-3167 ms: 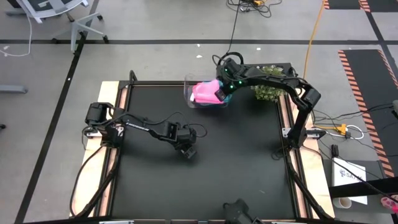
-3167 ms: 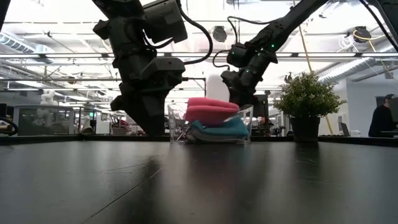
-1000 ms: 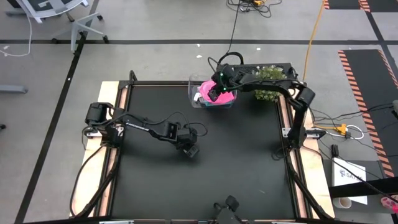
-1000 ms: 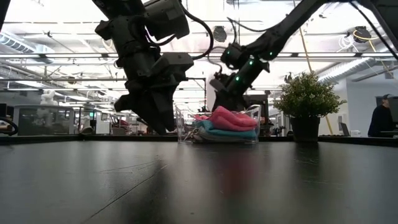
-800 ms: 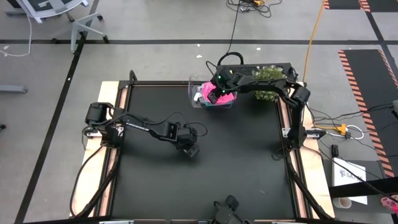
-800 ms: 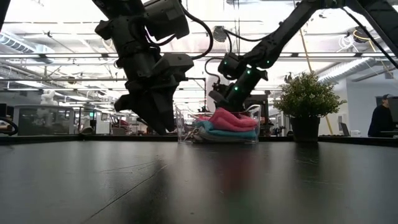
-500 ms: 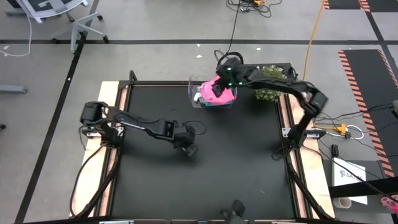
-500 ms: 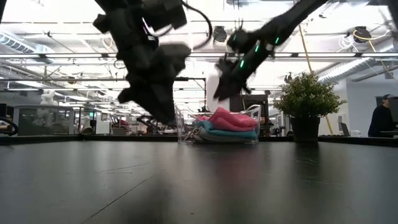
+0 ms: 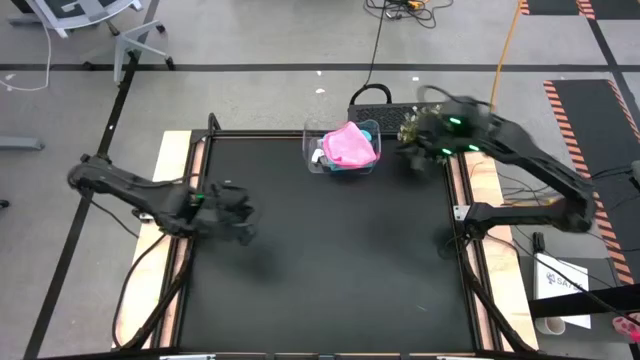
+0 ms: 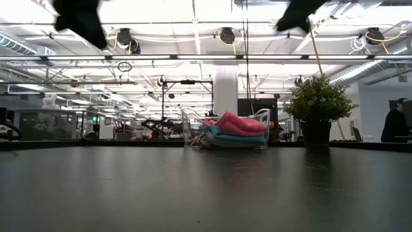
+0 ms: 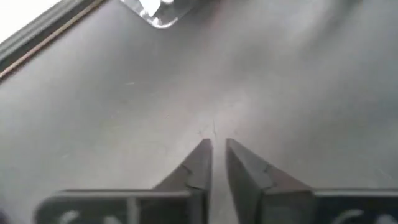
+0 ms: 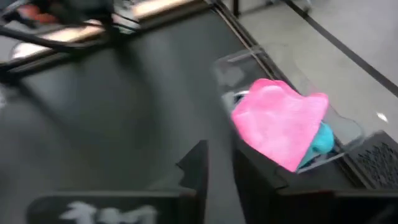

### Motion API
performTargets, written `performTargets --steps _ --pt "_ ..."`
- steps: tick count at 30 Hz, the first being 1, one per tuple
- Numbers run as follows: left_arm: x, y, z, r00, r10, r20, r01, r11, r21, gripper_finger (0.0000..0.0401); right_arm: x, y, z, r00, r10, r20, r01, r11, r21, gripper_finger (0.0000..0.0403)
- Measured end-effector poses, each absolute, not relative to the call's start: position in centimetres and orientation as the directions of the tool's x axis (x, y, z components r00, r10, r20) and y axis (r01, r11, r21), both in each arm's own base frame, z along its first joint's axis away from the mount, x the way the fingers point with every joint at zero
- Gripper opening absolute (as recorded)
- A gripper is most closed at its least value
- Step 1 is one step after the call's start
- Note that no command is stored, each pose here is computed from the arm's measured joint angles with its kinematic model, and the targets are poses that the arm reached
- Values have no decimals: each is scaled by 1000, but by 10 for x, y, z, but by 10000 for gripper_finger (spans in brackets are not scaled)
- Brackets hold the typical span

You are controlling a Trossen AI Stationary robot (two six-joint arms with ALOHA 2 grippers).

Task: Fold microfiber towels
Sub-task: Return to Home Position

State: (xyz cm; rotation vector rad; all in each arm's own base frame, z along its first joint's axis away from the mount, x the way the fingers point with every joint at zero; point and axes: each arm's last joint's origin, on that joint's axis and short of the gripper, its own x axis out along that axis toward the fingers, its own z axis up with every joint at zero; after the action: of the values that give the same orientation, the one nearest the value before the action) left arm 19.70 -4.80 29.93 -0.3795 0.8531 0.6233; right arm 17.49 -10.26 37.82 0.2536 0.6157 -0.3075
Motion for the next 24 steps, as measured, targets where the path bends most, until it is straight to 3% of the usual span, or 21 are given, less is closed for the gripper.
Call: performTargets --steps 4,10,16,24 --pt "159 -57 320 601 360 -714 -615 779 -124 7 129 -63 388 858 -148 -492 268 946 181 12" --pt "138 -70 332 721 409 -559 -585 792 -176 3 86 -28 338 966 -90 -243 174 920 351 1" --pt "132 -93 287 743 392 -543 -577 786 -222 3 85 -17 275 998 21 -62 12 868 497 0" --pt "121 -94 247 764 412 -497 -602 731 -320 2 101 -13 233 995 96 -16 -72 836 544 0"
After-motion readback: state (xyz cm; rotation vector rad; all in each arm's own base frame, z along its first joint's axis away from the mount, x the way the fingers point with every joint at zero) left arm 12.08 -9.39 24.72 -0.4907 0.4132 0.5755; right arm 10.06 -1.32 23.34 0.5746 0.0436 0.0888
